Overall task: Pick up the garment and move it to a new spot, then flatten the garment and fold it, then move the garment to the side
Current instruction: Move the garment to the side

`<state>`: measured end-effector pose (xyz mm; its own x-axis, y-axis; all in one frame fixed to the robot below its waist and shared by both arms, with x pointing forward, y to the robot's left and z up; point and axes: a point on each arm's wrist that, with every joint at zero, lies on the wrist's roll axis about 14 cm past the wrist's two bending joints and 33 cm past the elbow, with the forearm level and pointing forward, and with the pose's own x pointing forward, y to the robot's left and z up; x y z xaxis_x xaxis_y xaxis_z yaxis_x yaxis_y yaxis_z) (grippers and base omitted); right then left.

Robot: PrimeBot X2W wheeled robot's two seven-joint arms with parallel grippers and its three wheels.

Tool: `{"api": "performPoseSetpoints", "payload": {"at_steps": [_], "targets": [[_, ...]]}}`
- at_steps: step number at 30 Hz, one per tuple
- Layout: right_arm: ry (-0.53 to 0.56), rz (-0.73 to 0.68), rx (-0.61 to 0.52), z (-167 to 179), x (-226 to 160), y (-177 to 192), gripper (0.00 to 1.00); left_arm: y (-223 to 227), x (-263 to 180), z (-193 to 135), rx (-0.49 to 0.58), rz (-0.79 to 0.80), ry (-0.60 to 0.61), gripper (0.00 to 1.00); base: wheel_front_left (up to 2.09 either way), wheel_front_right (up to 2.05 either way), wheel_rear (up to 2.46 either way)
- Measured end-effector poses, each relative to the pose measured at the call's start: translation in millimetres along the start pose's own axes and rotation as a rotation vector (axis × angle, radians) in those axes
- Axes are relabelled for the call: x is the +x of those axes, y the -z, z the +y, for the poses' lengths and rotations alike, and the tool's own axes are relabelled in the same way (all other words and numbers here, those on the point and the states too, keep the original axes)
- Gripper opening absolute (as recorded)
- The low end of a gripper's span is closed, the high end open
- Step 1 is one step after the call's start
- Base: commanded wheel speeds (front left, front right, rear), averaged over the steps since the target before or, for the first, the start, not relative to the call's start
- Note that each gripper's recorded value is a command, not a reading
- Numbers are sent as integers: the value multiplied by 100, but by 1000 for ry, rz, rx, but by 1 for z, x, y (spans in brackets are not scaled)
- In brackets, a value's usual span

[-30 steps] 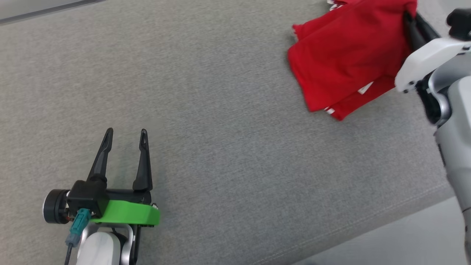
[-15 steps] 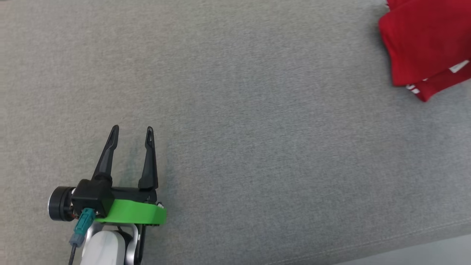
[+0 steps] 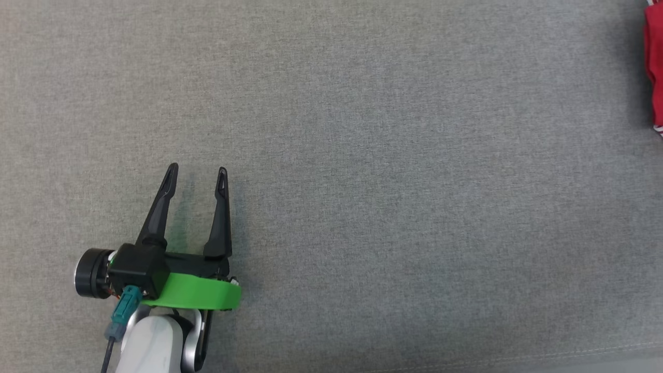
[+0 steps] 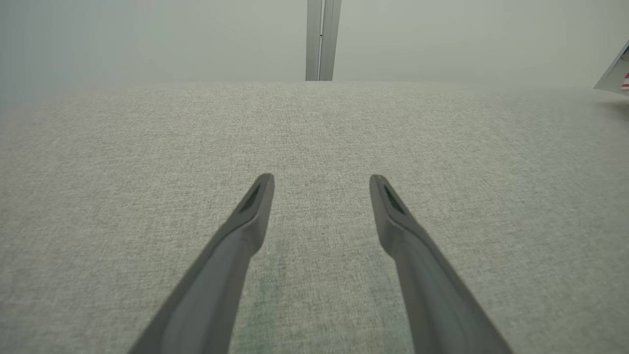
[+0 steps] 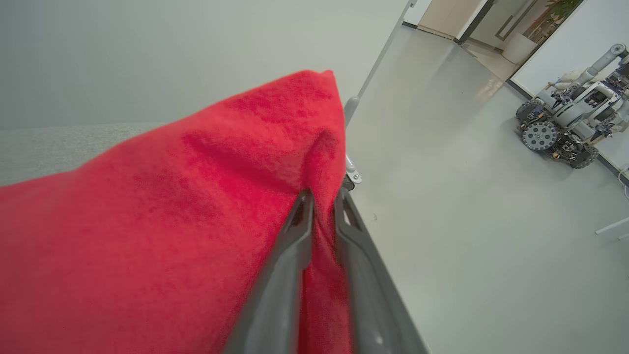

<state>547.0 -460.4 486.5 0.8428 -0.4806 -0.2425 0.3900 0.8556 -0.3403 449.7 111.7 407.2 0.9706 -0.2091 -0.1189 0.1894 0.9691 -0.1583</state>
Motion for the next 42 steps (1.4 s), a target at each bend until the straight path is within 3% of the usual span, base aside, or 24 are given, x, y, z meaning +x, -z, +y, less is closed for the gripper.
{"api": "performPoseSetpoints", "payload": {"at_steps": [1, 2, 8, 16, 29, 35, 42], "targets": [[7, -4, 2, 0, 2, 3, 45, 2, 0, 2, 1, 6, -5, 100, 0, 0, 0], [14, -8, 11, 1, 3, 5, 100, 4, -1, 3, 3, 11, -8, 100, 0, 0, 0], [24, 61, 9, 10, 4, 32, 100, 13, 1, 5, 7, 32, -9, 100, 0, 0, 0], [35, 20, 28, 10, -7, 30, 100, 7, 6, -1, 14, 15, 13, 100, 0, 0, 0], [-161, -208, 107, 82, -39, -50, 100, -49, -3, 11, -4, -123, -42, 100, 0, 0, 0], [-257, -347, 148, 110, -78, -92, 100, -64, -28, 26, -17, -149, -126, 100, 0, 0, 0], [-388, -443, 242, 143, -137, -105, 100, -67, -63, 44, -28, -145, -234, 100, 0, 0, 0]]}}
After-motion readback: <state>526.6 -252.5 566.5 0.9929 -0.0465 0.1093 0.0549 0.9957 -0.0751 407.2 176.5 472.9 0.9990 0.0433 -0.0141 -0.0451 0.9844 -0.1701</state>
